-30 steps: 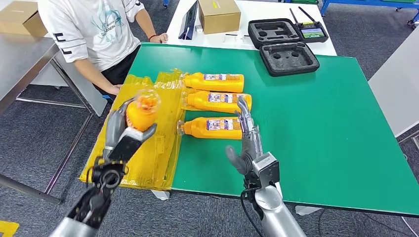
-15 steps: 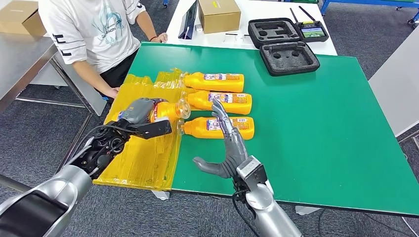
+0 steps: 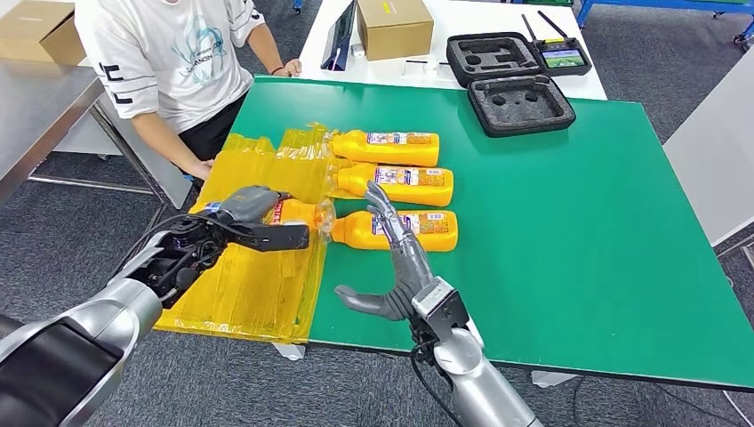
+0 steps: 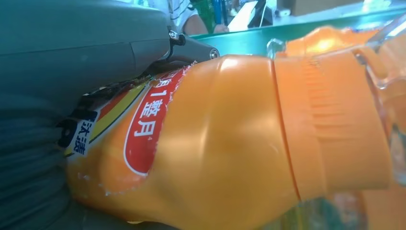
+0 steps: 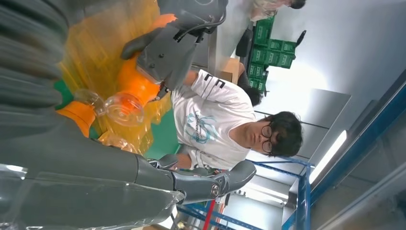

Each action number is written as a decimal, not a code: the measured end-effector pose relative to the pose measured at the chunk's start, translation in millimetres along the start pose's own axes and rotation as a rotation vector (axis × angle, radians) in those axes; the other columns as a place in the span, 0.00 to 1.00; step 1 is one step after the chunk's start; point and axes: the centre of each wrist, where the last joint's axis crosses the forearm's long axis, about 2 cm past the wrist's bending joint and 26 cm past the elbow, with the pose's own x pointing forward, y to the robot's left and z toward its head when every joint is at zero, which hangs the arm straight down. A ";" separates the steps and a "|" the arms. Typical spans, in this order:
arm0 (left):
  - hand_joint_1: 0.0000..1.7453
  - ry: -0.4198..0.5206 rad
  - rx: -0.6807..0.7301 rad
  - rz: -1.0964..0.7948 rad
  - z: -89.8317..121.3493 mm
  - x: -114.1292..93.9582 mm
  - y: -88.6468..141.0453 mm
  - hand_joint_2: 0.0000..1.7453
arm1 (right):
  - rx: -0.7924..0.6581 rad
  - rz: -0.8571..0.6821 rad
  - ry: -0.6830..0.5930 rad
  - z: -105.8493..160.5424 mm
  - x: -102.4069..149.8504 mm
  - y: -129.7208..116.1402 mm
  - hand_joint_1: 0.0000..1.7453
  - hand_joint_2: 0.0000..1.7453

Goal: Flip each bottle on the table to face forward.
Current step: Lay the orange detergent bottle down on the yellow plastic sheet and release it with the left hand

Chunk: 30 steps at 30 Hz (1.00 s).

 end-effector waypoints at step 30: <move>0.74 0.150 -0.227 -0.052 6.0 -10.4 -34.0 1.00 | 0.058 -0.028 0.042 -3.0 -12.6 5.6 0.00 1.00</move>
